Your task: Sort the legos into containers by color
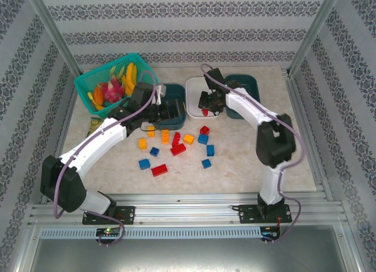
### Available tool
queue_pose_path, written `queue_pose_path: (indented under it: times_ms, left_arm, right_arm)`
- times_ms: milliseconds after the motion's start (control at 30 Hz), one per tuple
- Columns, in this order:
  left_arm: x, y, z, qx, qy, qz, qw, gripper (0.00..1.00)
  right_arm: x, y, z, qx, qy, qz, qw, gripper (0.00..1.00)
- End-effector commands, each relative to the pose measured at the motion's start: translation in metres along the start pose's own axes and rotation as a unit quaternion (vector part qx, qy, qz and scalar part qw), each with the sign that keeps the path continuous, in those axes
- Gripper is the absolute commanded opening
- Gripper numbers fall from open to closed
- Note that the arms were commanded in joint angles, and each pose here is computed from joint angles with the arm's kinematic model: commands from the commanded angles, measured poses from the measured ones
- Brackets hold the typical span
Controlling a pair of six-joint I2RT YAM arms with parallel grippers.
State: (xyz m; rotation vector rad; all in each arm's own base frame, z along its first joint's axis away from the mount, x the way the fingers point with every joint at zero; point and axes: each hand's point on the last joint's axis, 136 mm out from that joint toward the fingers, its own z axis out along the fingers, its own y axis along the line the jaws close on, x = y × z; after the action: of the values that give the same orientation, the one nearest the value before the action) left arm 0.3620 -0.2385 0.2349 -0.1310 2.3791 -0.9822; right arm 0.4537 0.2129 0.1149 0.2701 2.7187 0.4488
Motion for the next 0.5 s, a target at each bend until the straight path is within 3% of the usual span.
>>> queue_pose_path:
  times_ms: [0,267,467]
  left_arm:
    - [-0.024,0.002,0.001,0.005,-0.025,-0.014,1.0,0.82]
    - [-0.027,0.017,0.005,-0.019,-0.022,-0.023,0.999,0.82]
    - [-0.024,0.02,0.0,-0.025,-0.023,-0.024,0.999,0.82]
  right_arm:
    - [-0.019,-0.003,0.021,0.009,0.011,-0.013,1.0,0.19]
    - [-0.045,-0.014,0.068,0.018,0.039,0.009,0.999,0.23]
    - [-0.05,-0.003,0.065,0.004,0.044,0.0,0.999,0.46]
